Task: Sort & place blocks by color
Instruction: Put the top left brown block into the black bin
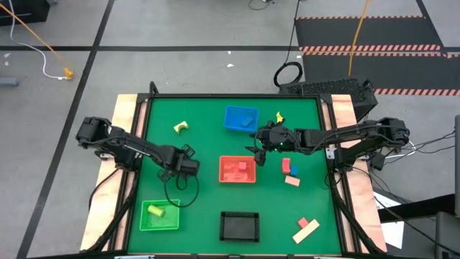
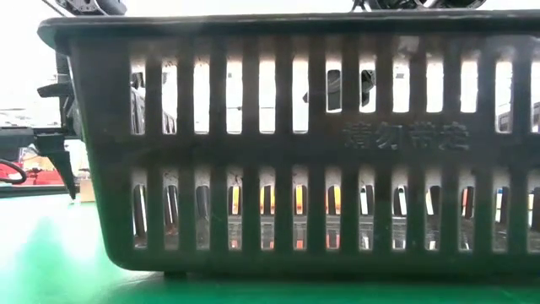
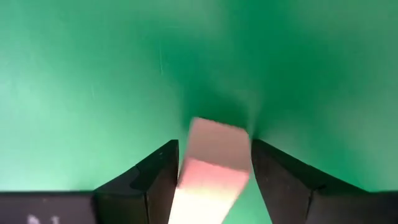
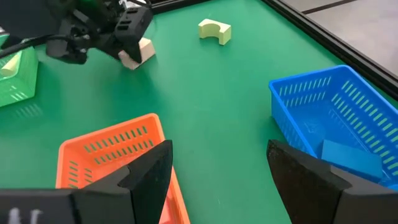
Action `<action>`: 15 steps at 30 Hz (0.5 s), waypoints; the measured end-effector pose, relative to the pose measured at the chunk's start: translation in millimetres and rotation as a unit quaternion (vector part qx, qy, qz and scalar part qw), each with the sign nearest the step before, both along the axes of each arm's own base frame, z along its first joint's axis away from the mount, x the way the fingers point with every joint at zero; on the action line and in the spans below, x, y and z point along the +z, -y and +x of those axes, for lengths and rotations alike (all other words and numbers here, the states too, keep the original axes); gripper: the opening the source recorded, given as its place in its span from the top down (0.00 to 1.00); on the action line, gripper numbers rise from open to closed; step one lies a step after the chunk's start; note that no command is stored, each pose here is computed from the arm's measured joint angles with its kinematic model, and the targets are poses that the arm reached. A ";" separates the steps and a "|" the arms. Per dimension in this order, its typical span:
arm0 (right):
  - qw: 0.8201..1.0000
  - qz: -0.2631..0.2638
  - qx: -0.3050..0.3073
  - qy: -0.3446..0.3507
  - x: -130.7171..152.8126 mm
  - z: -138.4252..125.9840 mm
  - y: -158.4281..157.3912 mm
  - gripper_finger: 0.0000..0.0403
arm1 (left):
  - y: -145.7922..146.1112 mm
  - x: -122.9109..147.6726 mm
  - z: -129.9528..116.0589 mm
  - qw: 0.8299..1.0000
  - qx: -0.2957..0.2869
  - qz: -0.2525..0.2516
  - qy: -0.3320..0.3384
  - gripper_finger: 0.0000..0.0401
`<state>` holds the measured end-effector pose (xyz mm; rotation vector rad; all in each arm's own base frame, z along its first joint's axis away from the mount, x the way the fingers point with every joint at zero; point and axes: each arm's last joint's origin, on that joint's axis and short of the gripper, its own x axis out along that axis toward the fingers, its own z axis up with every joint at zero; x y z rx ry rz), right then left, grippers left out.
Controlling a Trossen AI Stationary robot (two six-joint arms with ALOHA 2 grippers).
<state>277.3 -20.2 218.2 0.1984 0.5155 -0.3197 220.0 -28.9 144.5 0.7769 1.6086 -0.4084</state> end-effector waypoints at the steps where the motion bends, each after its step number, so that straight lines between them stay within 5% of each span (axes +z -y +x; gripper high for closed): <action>1: 1.000 0.000 0.000 0.000 0.0 0.0 -0.1 0.37 | -1.0 1.8 -1.9 1.000 -0.002 0.009 -0.004 0.49; 15: 1.000 0.003 -0.002 0.007 0.9 0.5 -0.1 0.37 | -5.0 8.2 -11.2 0.999 0.006 0.022 -0.032 0.49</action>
